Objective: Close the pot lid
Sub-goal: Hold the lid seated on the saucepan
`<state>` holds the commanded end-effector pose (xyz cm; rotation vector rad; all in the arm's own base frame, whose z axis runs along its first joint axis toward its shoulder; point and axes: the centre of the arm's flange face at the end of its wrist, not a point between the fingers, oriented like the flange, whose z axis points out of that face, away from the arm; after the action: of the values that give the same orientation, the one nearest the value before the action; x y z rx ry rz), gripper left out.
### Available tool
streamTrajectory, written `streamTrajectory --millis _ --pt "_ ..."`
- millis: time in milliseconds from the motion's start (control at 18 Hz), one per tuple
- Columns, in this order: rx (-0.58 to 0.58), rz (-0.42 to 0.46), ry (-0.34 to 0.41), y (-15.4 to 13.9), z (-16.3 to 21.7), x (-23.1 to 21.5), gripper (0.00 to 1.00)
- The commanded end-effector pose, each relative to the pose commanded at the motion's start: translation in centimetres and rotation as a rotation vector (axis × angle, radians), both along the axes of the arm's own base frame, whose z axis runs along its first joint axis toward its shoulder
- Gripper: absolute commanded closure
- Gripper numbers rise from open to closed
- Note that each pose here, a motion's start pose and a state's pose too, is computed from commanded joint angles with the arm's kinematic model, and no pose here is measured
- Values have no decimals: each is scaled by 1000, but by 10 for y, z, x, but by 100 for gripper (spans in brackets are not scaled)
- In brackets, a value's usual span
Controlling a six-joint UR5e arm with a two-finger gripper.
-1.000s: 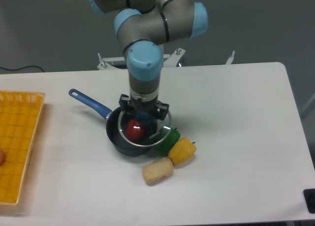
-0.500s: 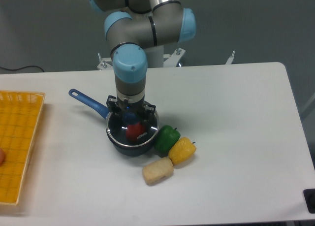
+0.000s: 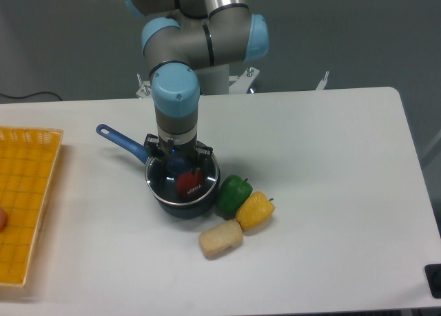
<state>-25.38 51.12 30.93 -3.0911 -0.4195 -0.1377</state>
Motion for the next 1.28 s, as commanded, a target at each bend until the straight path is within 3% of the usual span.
streamTrajectory --millis 1278 --pt "-15 -5 -11 1 -12 0 37"
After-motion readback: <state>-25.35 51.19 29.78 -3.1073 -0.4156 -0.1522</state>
